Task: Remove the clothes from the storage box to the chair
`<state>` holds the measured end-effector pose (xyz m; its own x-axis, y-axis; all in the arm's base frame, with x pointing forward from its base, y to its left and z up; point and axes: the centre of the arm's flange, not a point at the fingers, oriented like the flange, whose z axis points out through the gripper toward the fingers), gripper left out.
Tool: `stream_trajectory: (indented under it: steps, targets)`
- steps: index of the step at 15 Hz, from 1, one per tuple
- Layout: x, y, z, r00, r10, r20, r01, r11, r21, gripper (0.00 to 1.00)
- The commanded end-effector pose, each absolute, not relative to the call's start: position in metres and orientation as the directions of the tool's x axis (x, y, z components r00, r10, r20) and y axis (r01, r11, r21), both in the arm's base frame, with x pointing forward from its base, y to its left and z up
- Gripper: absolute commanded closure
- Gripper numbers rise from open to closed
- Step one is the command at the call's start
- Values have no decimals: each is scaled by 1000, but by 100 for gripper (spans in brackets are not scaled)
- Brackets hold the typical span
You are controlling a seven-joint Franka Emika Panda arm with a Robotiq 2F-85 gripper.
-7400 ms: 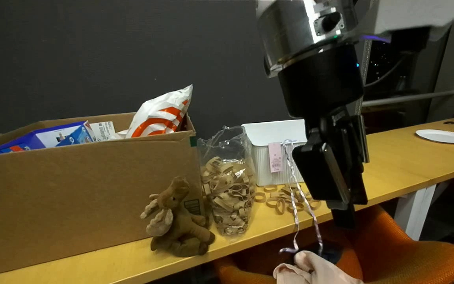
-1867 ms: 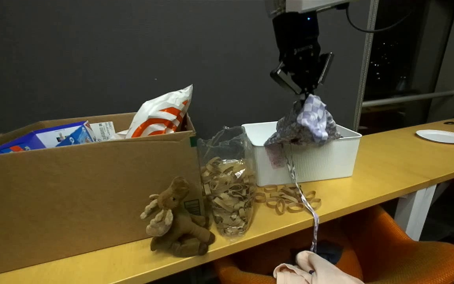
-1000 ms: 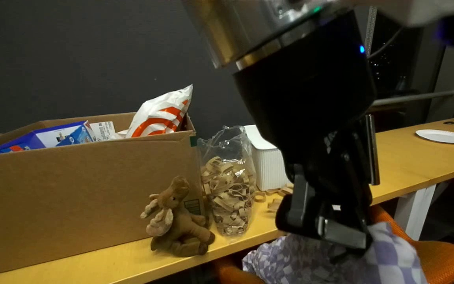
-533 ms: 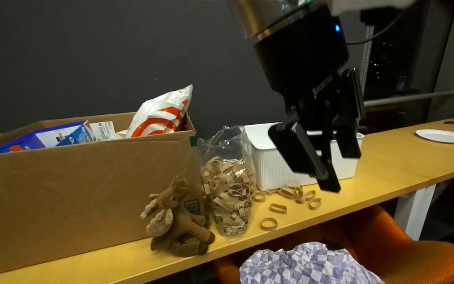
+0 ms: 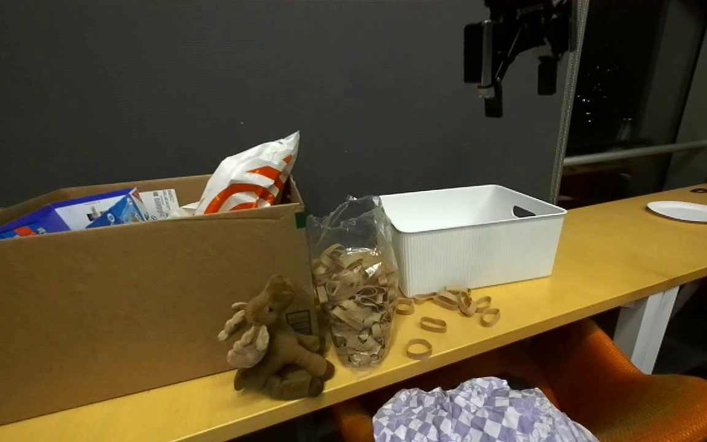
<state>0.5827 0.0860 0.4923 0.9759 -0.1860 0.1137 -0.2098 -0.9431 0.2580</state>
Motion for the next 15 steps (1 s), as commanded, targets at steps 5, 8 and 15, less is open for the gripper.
stream_trajectory:
  steps: [5, 8, 15]
  targets:
    - [599, -50, 438, 913, -257, 316, -319, -934, 163, 0]
    - [595, -62, 388, 908, -250, 336, -312, -939, 146, 0]
    - [598, -68, 304, 920, -242, 309, -296, -945, 142, 0]
